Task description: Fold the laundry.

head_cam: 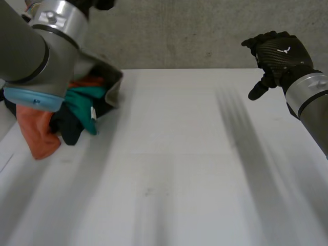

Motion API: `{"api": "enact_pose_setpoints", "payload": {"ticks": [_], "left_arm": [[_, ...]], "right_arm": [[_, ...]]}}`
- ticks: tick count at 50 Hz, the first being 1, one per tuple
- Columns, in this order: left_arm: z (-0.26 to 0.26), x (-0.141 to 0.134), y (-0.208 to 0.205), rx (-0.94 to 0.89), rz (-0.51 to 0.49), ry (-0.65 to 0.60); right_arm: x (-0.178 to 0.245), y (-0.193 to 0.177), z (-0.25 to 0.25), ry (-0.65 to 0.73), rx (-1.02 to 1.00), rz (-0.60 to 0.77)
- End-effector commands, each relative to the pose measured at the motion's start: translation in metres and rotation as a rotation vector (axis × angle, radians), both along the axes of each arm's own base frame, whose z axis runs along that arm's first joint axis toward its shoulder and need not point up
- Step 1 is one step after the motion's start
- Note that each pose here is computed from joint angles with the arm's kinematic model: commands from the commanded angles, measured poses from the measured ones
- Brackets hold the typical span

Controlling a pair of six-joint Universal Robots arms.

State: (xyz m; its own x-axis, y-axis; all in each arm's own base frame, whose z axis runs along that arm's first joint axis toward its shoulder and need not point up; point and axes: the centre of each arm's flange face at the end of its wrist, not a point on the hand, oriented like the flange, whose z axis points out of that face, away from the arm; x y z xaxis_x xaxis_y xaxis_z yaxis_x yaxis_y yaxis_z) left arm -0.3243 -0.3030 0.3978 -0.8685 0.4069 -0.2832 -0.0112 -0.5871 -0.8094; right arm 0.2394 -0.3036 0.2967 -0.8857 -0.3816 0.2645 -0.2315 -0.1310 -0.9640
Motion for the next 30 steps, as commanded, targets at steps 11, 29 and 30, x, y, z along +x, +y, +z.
{"api": "enact_pose_setpoints", "payload": {"ticks": [11, 29, 30], "left_arm": [[-0.112, -0.105, 0.136, 0.281, -0.347, -0.119], [-0.109, 0.079, -0.130, 0.138, 0.289, -0.237], [-0.113, 0.087, -0.138, 0.146, 0.304, -0.244]], "right_arm": [[-0.040, -0.022, 0.016, -0.017, -0.041, -0.152], [-0.036, -0.021, 0.000, 0.003, 0.001, -0.140], [-0.036, -0.022, -0.003, 0.005, 0.008, -0.140]]}}
